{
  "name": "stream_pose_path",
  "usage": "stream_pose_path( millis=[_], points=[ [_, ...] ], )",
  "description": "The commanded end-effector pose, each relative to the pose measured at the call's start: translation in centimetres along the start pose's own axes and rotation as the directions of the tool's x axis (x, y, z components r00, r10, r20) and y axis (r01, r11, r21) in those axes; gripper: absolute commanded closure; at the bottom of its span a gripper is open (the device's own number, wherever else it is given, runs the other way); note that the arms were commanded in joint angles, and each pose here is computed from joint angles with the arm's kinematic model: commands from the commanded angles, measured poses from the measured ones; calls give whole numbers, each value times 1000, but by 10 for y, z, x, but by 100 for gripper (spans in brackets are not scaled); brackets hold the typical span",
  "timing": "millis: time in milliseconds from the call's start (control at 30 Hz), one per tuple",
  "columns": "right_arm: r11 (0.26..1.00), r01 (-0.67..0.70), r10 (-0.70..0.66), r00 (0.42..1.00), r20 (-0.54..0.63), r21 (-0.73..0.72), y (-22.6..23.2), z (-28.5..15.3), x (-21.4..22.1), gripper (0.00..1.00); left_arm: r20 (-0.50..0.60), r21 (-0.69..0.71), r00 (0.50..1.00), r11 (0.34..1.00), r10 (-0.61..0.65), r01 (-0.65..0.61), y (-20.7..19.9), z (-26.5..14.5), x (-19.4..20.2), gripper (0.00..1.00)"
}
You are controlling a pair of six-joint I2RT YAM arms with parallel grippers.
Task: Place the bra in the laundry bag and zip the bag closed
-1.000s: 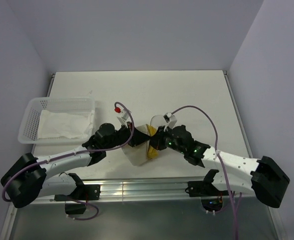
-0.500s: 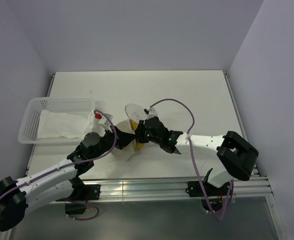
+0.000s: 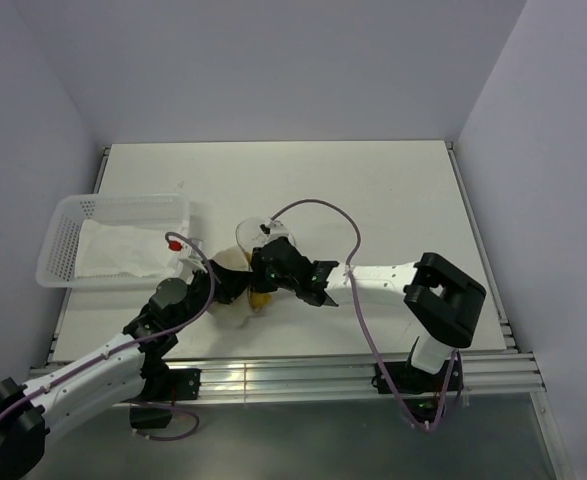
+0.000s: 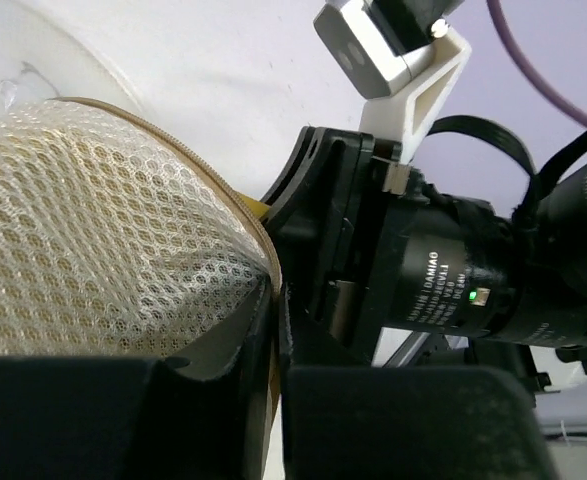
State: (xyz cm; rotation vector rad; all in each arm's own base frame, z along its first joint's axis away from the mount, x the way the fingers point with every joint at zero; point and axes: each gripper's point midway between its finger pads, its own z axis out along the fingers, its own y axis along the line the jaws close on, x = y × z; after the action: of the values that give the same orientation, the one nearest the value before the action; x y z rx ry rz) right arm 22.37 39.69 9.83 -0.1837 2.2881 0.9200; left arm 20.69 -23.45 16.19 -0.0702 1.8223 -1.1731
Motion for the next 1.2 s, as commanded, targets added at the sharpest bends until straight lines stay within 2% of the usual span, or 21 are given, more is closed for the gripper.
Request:
stream_pose_path(
  millis=[0,33,67,167,233,333,467,567,733,933,1167],
  points=[
    [999,-3,4,1000,13,-33,16,11,-6,78,73,10,996,998,-58,57,0,-7,-10,89],
    [1000,-6,7,1000,14,-30,14,10,-4,72,75,2,996,998,-55,55,1,-8,-11,91],
    [1000,-2,2,999,37,-12,9,5,-8,52,68,-14,997,999,-48,49,5,-10,-9,93],
    [999,39,-40,998,52,11,6,-10,-18,25,68,-22,997,999,-40,42,7,-11,-8,97],
    [997,72,-74,996,58,30,1,-22,-25,20,66,-24,997,999,-37,39,7,-10,-8,99],
    [995,98,-99,995,21,22,-4,-33,-24,20,65,-28,997,999,-31,33,8,-10,-8,100],
    [995,102,-102,995,12,-13,-8,-47,-32,11,71,-35,997,999,-26,28,9,-12,-9,100],
    [998,67,-67,997,42,-1,-23,-54,-44,11,76,-34,997,999,-20,23,8,-12,-11,100],
    [991,-118,110,987,114,70,-76,-30,-60,17,70,-13,997,1000,-22,23,4,-11,-11,100],
    [938,-340,320,926,200,74,-98,3,-63,19,57,5,998,1000,-30,30,1,-11,-8,100],
    [875,-474,442,865,236,95,-113,28,-60,18,50,11,998,999,-34,34,1,-11,-5,100]
  ],
)
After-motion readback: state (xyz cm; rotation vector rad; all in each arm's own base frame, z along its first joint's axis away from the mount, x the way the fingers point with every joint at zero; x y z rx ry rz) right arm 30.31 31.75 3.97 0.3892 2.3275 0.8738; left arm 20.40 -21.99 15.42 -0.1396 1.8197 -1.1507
